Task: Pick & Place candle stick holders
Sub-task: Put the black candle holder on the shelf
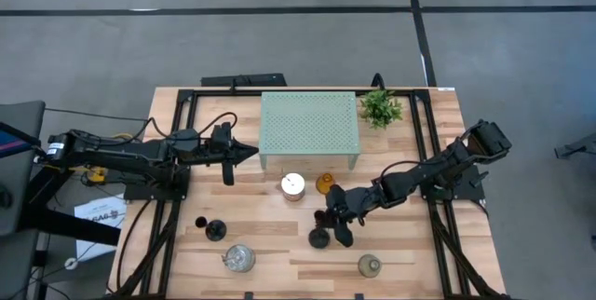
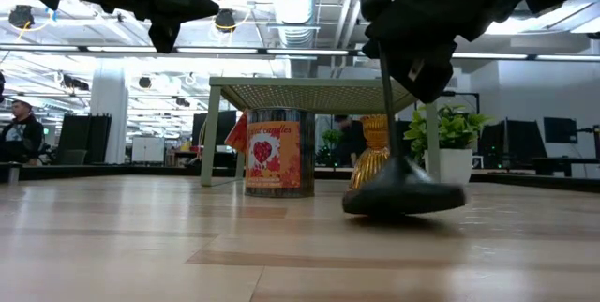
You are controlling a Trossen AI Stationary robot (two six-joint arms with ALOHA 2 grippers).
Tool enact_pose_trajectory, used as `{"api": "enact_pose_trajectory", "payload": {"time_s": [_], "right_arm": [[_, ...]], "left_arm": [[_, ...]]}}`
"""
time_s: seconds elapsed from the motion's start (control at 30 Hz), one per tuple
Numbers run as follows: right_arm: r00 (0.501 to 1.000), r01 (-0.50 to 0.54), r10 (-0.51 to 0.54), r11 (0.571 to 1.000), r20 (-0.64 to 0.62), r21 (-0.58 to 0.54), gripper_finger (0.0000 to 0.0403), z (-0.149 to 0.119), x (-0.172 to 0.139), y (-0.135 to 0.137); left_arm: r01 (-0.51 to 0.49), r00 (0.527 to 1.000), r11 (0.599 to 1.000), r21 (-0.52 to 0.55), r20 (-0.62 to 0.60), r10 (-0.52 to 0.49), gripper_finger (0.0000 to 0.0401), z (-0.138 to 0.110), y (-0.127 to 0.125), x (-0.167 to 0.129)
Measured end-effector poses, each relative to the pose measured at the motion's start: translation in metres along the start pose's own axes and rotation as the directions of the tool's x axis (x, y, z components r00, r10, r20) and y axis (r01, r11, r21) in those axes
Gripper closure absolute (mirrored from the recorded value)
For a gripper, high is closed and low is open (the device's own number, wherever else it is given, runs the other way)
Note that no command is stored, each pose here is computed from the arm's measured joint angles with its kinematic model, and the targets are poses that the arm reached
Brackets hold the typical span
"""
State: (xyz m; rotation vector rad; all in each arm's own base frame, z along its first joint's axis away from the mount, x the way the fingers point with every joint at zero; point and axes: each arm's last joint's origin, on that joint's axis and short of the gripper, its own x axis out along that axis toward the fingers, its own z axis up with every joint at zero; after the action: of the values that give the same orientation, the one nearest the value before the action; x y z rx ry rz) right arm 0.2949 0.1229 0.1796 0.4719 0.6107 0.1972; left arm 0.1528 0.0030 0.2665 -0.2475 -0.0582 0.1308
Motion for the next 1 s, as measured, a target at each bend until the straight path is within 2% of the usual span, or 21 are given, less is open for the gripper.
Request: {"api": "enact_pose_trajectory", "payload": {"time_s": [0.13, 0.4, 0.53, 0.7, 1.0], "right_arm": [[1.000, -0.001, 0.001, 1.000, -0.006, 0.001, 0.0384, 0.000, 0.000, 0.000], [1.000, 0.006, -0.006, 1.000, -0.004, -0.010, 0.0383, 0.000, 0.000, -0.001], [1.000, 0.004, -0.004, 1.000, 0.015, -0.022, 0.0398, 0.002, 0.000, -0.002], [0.997, -0.013, 0.014, 1.000, 0.070, -0.024, 0.0396, 0.010, 0.000, -0.003], [0.990, 0.013, 0.006, 0.991, 0.140, -0.133, 0.0400, 0.033, -0.013, -0.003]], "left_arm": [[0.000, 1.000, 1.000, 0.000, 0.000, 0.000, 0.0390, 0.000, 0.000, 0.000], [0.000, 1.000, 1.000, 0.000, 0.000, 0.000, 0.0390, 0.000, 0.000, 0.000], [0.000, 1.000, 1.000, 0.000, 0.000, 0.000, 0.0390, 0.000, 0.000, 0.000], [0.000, 1.000, 1.000, 0.000, 0.000, 0.000, 0.0390, 0.000, 0.000, 0.000], [0.001, 1.000, 1.000, 0.000, -0.001, -0.001, 0.0390, 0.000, 0.000, 0.000]]}}
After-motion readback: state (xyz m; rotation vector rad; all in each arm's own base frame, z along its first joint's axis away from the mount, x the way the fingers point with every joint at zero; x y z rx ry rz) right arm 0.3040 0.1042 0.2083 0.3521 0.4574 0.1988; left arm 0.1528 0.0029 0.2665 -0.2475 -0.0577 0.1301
